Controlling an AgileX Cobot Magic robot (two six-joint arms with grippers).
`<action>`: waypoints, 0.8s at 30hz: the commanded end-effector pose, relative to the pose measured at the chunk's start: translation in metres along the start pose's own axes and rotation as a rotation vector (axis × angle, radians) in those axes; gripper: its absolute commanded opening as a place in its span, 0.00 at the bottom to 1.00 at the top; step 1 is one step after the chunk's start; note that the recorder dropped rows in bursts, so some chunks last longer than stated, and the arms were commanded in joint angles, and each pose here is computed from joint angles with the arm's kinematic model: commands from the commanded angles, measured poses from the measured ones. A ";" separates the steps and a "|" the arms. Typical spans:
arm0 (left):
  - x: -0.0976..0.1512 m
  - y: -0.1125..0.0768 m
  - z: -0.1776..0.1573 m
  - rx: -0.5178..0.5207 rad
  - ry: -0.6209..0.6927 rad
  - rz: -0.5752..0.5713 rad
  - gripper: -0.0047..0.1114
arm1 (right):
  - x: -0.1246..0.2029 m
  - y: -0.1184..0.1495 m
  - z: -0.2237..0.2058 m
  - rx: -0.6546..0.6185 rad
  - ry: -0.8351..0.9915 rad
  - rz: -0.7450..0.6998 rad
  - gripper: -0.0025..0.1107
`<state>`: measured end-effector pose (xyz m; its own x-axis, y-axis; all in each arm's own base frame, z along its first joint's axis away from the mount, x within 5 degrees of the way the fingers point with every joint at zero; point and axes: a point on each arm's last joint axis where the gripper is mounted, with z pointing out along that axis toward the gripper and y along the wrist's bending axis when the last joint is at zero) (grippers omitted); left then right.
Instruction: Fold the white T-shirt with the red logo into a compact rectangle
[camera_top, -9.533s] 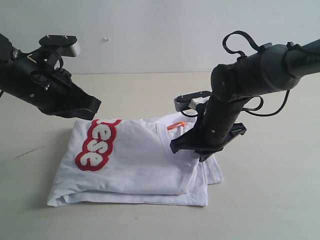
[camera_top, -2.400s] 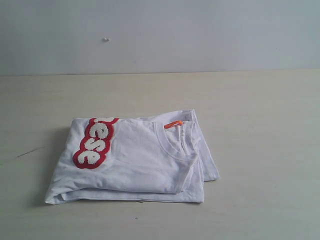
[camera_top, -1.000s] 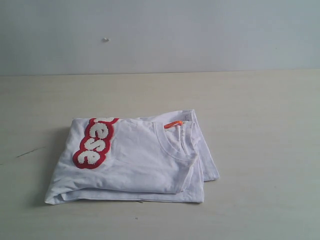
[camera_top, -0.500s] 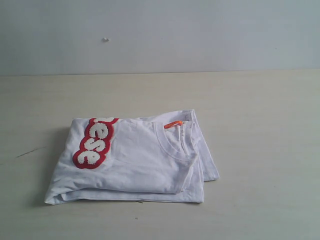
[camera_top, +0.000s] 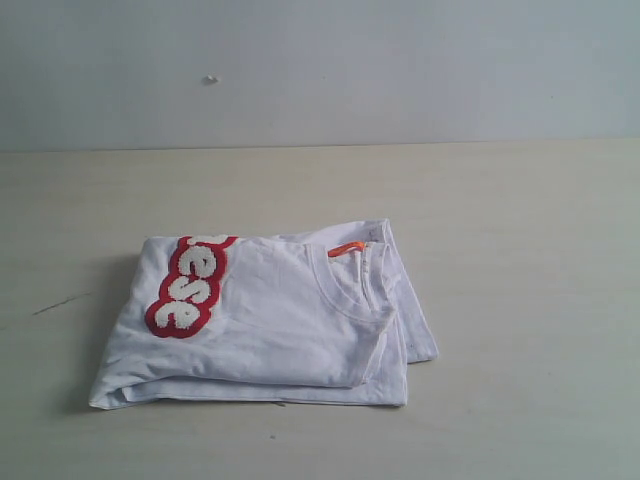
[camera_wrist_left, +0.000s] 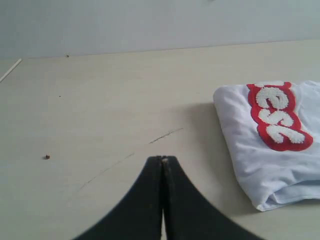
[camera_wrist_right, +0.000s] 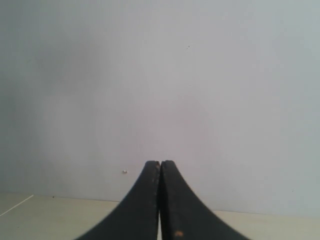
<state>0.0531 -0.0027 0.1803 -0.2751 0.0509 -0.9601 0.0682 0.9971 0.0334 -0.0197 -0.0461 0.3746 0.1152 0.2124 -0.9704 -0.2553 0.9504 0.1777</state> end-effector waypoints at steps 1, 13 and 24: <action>-0.001 0.000 0.000 0.001 -0.011 -0.011 0.04 | 0.001 -0.001 0.000 0.005 -0.001 -0.009 0.02; -0.001 0.000 0.000 0.001 -0.011 -0.011 0.04 | -0.009 0.005 -0.001 -0.056 -0.103 0.064 0.02; -0.001 0.000 0.000 0.001 -0.011 -0.011 0.04 | -0.006 0.027 0.065 -0.014 0.262 -0.062 0.02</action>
<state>0.0531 -0.0027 0.1803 -0.2751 0.0509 -0.9601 0.0682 0.9971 0.0334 0.0062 -0.0257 0.3954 0.0275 0.2071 -0.9779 -0.2845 0.9395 0.1910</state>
